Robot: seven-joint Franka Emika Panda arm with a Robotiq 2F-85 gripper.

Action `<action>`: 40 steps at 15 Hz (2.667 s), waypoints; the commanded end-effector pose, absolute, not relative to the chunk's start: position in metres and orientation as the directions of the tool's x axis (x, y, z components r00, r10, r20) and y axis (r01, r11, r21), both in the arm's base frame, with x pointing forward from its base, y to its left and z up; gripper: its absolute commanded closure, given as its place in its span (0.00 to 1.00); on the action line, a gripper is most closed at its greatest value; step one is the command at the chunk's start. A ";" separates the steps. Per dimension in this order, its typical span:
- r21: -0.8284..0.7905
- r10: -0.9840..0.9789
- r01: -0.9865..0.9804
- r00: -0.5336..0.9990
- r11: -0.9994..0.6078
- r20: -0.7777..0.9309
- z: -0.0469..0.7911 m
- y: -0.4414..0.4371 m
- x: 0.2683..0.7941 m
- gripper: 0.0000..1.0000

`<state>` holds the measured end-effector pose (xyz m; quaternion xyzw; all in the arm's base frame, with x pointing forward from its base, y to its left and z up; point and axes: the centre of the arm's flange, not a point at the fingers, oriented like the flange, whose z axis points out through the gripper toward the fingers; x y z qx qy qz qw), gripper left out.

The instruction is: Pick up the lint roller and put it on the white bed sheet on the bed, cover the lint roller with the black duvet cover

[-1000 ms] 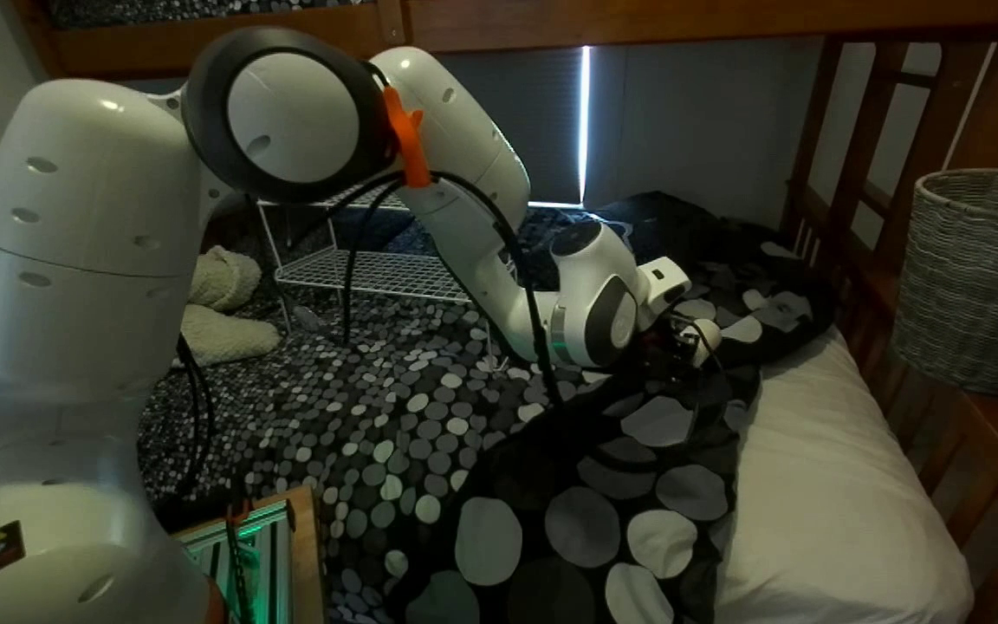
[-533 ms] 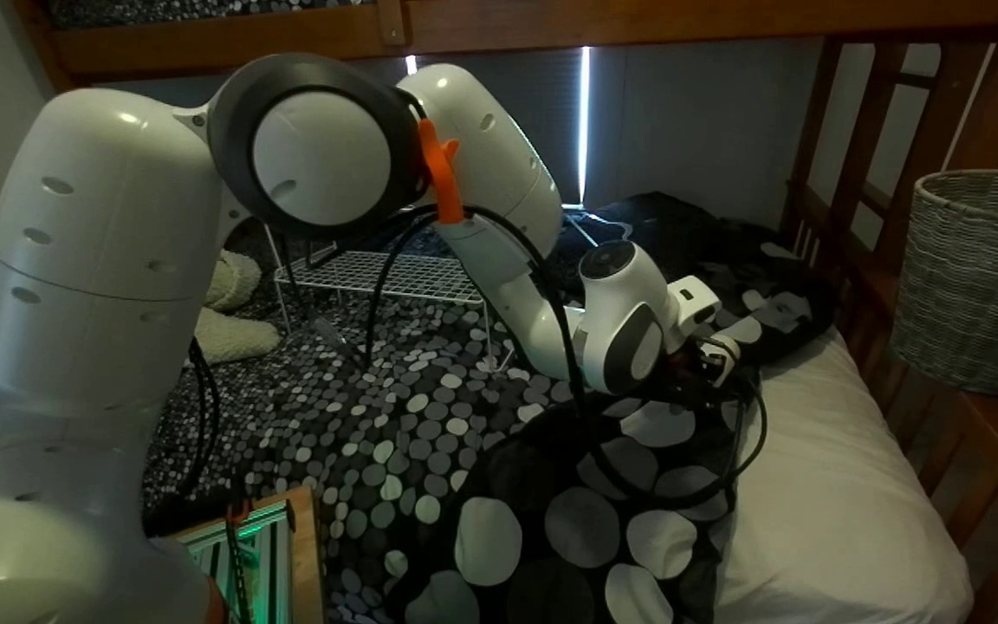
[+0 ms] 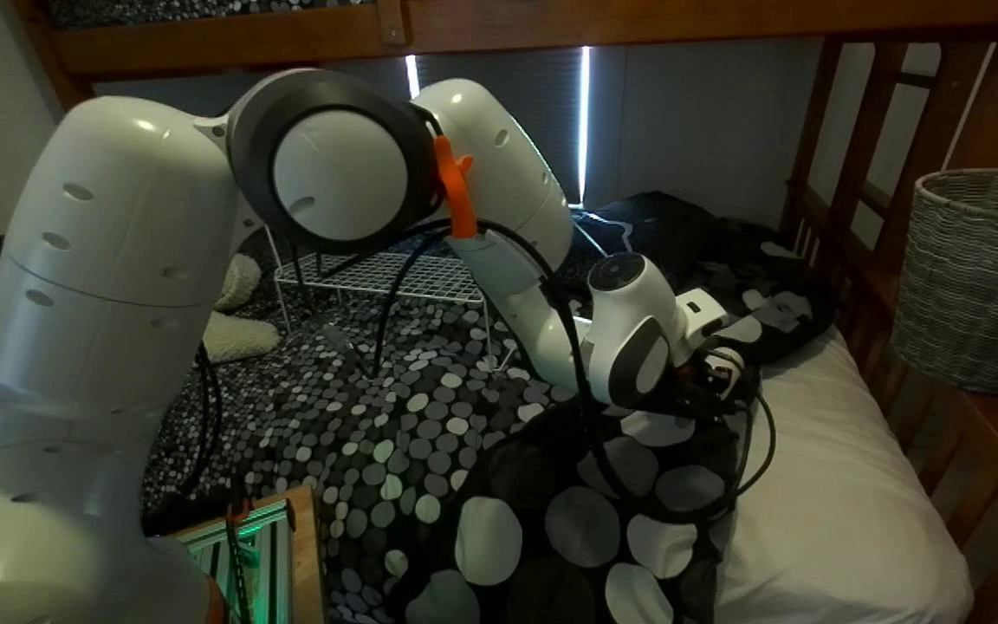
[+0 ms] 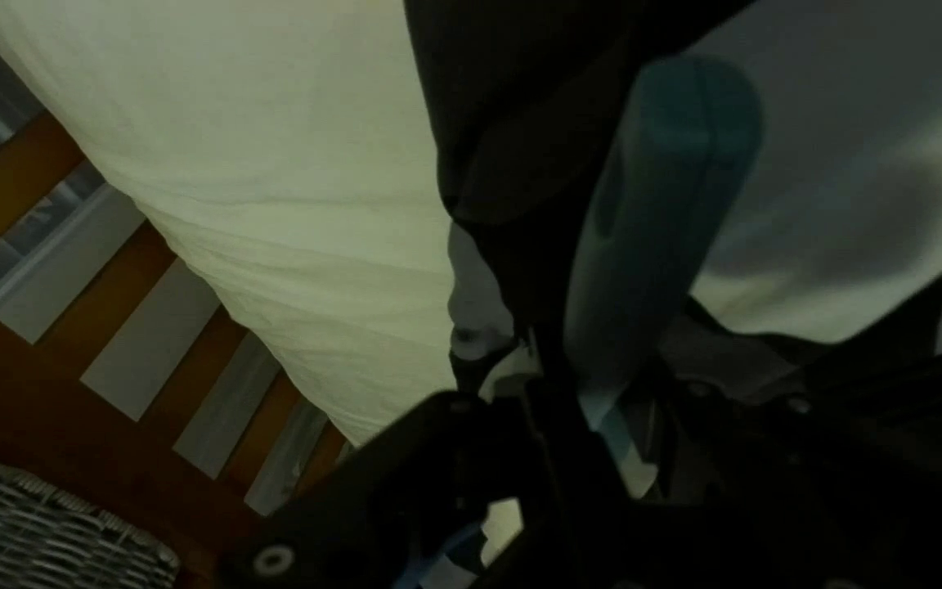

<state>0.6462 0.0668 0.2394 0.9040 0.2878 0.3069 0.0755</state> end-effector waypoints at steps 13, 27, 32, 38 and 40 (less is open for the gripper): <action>0.385 0.626 0.494 0.635 -0.780 0.452 0.190 -0.033 0.700 0.95; 0.365 0.605 0.484 0.663 -0.795 0.441 0.151 -0.026 0.718 0.31; 0.389 0.603 0.467 0.683 -0.795 0.412 0.176 -0.027 0.721 0.00; 0.376 0.549 0.412 0.722 -0.830 0.421 0.250 -0.011 0.716 0.00; 0.353 0.526 0.407 0.760 -0.843 0.380 0.270 0.001 0.712 0.00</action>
